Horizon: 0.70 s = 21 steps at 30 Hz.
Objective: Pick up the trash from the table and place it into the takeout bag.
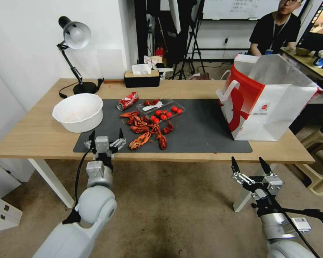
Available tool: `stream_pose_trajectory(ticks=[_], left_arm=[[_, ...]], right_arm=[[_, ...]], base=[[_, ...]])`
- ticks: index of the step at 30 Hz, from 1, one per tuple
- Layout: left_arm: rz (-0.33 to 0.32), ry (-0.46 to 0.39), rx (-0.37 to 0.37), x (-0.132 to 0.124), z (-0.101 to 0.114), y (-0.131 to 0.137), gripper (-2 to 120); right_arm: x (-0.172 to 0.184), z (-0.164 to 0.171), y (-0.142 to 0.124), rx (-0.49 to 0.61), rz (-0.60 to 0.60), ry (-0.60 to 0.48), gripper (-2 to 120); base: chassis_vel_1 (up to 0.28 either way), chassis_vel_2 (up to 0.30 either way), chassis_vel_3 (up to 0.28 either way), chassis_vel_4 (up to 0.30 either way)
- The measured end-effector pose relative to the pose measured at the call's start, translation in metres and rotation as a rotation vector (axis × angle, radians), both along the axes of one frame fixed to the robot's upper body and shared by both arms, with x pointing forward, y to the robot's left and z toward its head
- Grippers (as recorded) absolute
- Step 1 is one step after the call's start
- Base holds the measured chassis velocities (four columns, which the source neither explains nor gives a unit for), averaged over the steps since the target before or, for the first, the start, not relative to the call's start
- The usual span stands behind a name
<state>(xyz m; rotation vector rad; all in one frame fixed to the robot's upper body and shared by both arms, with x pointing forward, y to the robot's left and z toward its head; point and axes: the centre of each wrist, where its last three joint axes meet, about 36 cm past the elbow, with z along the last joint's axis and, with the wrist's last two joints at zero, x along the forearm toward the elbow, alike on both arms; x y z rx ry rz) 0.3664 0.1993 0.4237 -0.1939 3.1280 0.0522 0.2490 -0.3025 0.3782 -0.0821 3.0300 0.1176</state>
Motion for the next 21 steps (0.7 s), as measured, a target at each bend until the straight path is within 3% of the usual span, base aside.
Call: stream_pose_trajectory(ticks=[7, 11, 21], left_arm=[[0.022, 0.016, 0.008, -0.029, -0.001, 0.002, 100], [-0.014, 0.015, -0.03, -0.043, 0.001, 0.005, 100], [-0.005, 0.019, -0.051, -0.056, -0.004, 0.009, 100]], right_arm=[[0.0, 0.001, 0.001, 0.0, 0.002, 0.001, 100], [0.002, 0.002, 0.004, 0.001, 0.008, 0.0, 100], [0.001, 0.002, 0.007, 0.001, 0.017, 0.001, 100]], base=[[0.0, 0.0, 0.0, 0.0], [0.0, 0.0, 0.0, 0.0], [0.0, 0.0, 0.0, 0.0]])
